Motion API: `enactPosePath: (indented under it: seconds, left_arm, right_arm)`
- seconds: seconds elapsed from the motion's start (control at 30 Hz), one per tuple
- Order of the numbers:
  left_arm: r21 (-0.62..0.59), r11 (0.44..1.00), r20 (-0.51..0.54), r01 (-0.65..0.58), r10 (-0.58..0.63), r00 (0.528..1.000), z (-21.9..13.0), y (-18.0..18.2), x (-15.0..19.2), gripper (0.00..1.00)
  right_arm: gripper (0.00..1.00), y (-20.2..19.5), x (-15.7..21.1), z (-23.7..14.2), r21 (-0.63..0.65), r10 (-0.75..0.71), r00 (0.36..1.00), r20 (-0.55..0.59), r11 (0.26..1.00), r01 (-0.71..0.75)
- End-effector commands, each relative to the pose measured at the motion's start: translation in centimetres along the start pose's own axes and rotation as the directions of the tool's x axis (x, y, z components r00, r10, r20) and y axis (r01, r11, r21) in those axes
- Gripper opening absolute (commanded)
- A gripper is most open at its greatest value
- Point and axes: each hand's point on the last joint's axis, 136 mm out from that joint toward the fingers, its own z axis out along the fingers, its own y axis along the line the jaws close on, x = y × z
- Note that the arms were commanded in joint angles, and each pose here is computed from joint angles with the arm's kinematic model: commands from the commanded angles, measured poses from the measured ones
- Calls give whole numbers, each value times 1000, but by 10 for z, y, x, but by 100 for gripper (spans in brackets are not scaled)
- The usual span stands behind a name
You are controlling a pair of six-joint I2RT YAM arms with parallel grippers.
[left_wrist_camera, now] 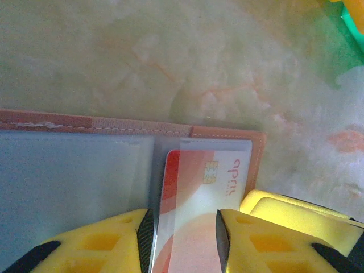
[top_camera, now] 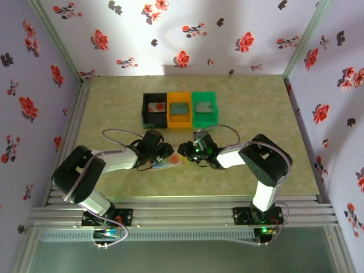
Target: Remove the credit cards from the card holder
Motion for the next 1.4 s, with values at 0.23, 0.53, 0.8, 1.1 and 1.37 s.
enactPosePath:
  seconds: [0.23, 0.53, 0.8, 1.1, 1.37]
  left_arm:
    - [-48, 999, -63, -5, 2, 998, 11, 23, 22, 37]
    - [-20, 1000, -70, -16, 14, 997, 7, 26, 28, 37]
    - [60, 998, -46, -22, 25, 999, -1, 13, 25, 36]
    - [130, 991, -31, -33, 37, 999, -7, 2, 24, 32]
    - [194, 980, -10, -42, 45, 999, -12, -6, 23, 31]
  right_arm:
    - [24, -14, 9, 4, 31, 22, 999, -25, 999, -21]
    - [23, -16, 10, 5, 35, 24, 999, -27, 999, -23]
    - [22, -19, 11, 5, 43, 26, 999, -32, 999, -24]
    - [22, -18, 11, 5, 42, 27, 999, -32, 999, -26]
    - [21, -19, 10, 5, 41, 28, 999, -33, 999, -26]
